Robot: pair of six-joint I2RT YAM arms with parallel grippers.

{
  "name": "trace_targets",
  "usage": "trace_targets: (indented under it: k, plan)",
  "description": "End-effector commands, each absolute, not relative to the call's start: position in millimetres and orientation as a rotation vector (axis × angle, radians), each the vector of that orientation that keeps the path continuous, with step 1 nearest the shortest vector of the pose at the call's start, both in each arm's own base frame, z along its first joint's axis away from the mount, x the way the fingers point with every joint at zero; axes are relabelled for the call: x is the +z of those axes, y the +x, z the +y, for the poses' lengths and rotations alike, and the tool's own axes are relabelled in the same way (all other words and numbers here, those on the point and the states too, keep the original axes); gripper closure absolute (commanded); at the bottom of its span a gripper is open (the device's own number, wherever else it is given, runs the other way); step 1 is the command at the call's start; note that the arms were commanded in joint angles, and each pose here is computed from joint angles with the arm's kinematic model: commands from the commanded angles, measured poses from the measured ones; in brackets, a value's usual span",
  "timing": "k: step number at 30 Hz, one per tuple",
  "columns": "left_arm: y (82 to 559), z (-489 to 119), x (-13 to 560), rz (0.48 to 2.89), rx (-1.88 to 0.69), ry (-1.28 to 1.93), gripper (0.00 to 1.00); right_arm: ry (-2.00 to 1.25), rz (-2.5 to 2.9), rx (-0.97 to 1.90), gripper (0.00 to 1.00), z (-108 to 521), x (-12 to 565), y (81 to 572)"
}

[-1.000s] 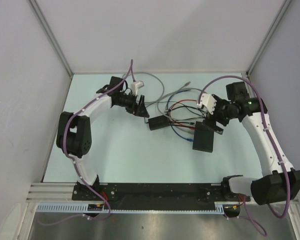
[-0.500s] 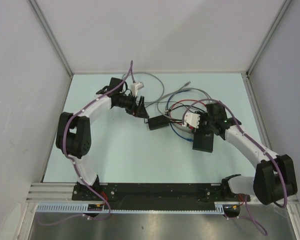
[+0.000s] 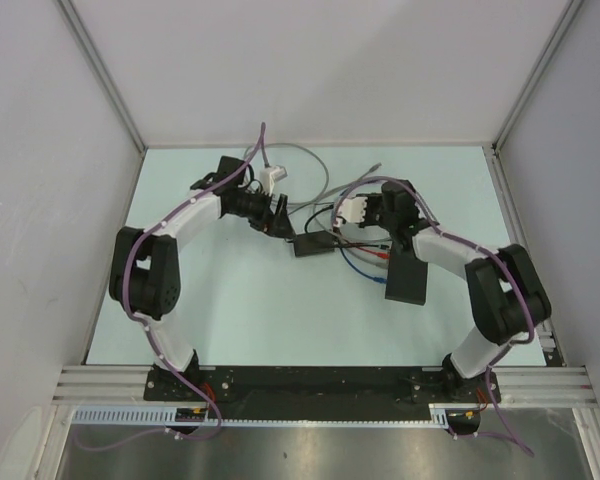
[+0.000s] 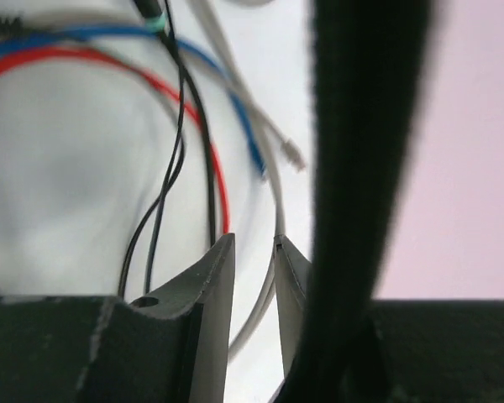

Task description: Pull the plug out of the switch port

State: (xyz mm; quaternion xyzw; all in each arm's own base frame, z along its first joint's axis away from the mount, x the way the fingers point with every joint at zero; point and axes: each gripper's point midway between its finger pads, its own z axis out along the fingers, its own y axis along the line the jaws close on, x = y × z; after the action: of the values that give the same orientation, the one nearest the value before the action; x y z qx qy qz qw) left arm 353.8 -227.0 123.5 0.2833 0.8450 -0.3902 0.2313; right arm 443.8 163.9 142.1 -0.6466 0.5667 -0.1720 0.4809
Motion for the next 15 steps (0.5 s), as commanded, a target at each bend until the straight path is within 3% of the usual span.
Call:
trace_targets:
  k: [1,7,11,15]
  plan:
    - [350,-221,148,2.234,-1.044,0.823,0.17,-1.432,1.281,-0.537,0.69,187,164,490]
    - [344,-208,166,2.175,-1.036,0.784,0.17,-1.282,1.361,-0.558,0.63,190,171,524]
    - [337,-206,180,2.104,-1.018,0.827,0.17,-1.250,1.415,-0.569,0.18,180,173,521]
    - [336,-204,186,2.077,-0.988,0.846,0.17,-1.191,1.488,-0.557,0.07,162,196,506]
